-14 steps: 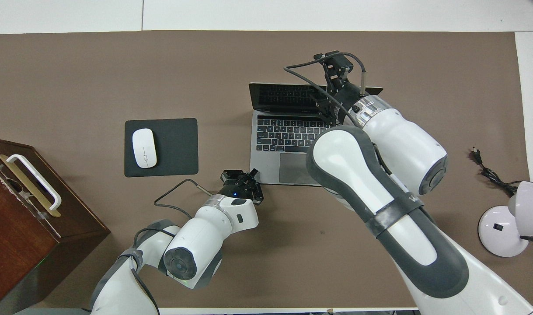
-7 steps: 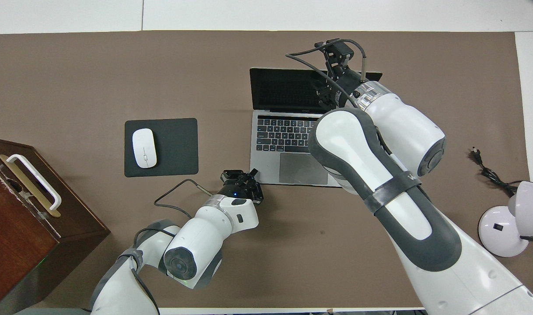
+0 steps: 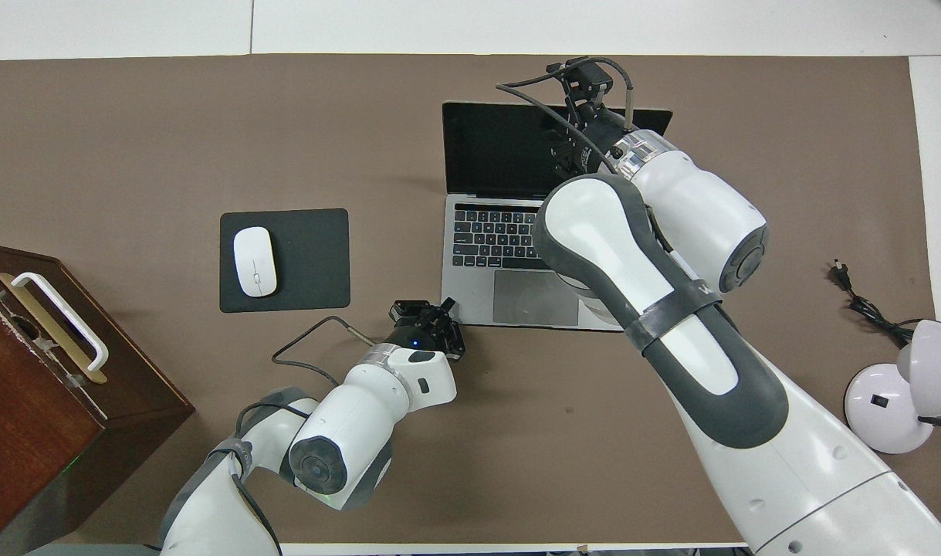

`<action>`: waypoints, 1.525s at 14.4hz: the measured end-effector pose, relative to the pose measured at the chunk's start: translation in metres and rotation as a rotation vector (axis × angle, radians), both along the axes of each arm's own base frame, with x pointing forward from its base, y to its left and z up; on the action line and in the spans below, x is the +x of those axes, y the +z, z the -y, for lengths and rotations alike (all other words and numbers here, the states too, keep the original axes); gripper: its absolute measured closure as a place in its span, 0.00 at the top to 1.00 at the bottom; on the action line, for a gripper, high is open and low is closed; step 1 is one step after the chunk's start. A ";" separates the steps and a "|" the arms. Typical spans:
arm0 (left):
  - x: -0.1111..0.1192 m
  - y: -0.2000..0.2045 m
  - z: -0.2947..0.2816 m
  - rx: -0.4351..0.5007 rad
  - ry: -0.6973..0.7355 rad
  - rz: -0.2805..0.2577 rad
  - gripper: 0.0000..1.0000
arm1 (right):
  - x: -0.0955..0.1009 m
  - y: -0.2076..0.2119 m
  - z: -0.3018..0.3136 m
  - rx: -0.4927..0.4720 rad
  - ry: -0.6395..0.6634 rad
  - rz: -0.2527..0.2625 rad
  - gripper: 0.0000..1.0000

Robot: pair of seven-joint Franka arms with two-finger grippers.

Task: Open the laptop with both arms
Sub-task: 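Swing the lid up and away from the robot with the right gripper, then push the lid fully open with the right gripper while the left gripper withdraws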

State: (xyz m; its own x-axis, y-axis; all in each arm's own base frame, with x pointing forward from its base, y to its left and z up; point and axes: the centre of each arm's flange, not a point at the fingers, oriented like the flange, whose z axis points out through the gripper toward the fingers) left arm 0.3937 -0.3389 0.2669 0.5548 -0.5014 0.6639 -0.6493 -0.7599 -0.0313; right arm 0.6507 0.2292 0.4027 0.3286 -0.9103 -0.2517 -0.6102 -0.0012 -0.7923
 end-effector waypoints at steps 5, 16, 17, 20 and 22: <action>0.000 0.000 0.000 -0.010 0.023 -0.007 0.01 | -0.014 0.017 -0.034 0.104 -0.014 -0.033 1.00; 0.032 0.041 0.004 -0.085 0.134 -0.052 0.01 | -0.042 0.057 -0.065 0.234 -0.029 -0.060 1.00; 0.040 0.053 0.002 -0.078 0.141 -0.078 0.01 | -0.041 0.061 -0.063 0.237 -0.031 -0.055 1.00; 0.065 0.093 -0.009 -0.060 0.169 -0.156 0.01 | -0.042 0.084 -0.055 0.249 -0.025 -0.025 1.00; 0.075 0.115 -0.019 -0.053 0.185 -0.191 0.01 | -0.044 0.106 -0.053 0.225 0.008 0.015 1.00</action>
State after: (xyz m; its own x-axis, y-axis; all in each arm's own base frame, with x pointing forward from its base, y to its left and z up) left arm 0.4688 -0.3195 0.3816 0.7515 -0.3469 0.5611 -0.4894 -0.8636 0.1216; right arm 0.6066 0.2826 0.5086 0.3409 -0.8291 -0.4431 -0.5994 0.1714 -0.7819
